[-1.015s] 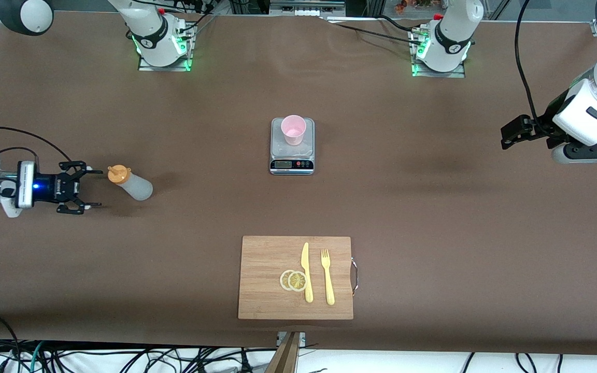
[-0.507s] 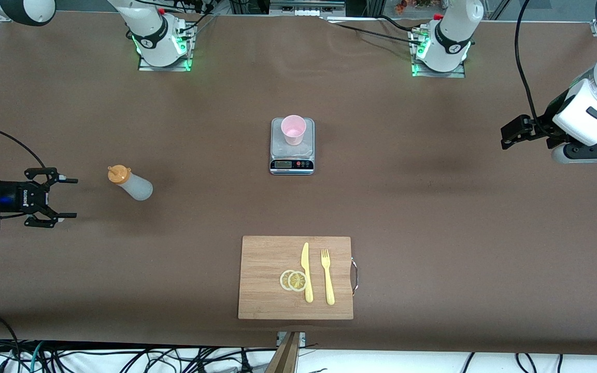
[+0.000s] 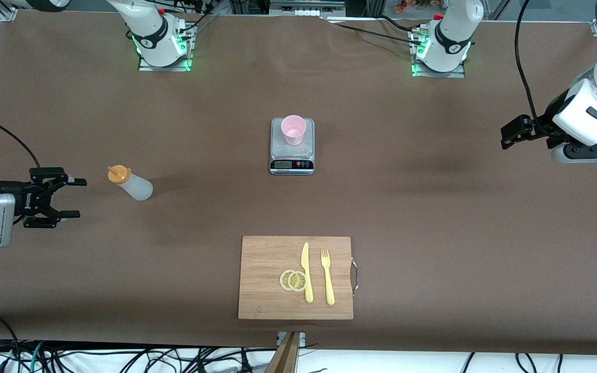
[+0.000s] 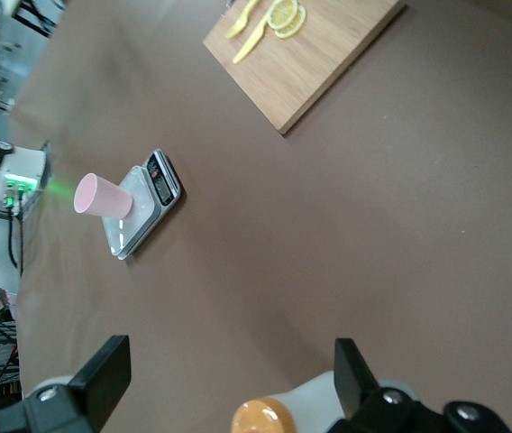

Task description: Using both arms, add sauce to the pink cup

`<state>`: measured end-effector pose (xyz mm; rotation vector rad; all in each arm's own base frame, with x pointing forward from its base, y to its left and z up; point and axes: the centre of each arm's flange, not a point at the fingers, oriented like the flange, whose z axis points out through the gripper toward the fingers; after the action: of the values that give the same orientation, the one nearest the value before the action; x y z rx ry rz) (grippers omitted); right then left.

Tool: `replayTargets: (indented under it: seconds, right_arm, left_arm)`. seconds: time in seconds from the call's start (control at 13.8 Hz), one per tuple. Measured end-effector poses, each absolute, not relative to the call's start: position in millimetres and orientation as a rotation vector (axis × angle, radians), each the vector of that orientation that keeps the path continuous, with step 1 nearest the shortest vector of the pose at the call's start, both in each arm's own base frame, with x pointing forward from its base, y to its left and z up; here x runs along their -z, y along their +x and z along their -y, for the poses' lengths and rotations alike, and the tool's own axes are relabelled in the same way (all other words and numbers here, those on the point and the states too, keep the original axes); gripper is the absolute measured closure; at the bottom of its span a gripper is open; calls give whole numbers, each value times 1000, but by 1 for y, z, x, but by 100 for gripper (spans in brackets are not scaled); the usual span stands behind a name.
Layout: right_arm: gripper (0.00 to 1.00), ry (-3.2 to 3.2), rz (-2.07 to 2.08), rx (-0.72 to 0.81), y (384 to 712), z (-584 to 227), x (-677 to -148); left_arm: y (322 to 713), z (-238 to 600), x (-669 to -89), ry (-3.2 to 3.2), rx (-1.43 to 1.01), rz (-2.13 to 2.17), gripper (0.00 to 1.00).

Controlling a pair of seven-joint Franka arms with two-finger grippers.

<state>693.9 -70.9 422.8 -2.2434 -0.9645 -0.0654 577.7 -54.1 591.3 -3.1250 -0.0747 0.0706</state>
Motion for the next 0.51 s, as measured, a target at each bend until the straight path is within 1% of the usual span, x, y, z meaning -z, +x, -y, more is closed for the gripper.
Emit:
replayTargets:
  seconds: [0.22, 0.51]
  right_arm:
    - [0, -2419, 883, -54, 687, 29, -465]
    - [0, -2638, 755, -171, 676, -5, -501]
  left_arm:
    - [578, 54, -591, -3125, -70, 75, 0]
    - [578, 54, -591, -3125, -70, 75, 0]
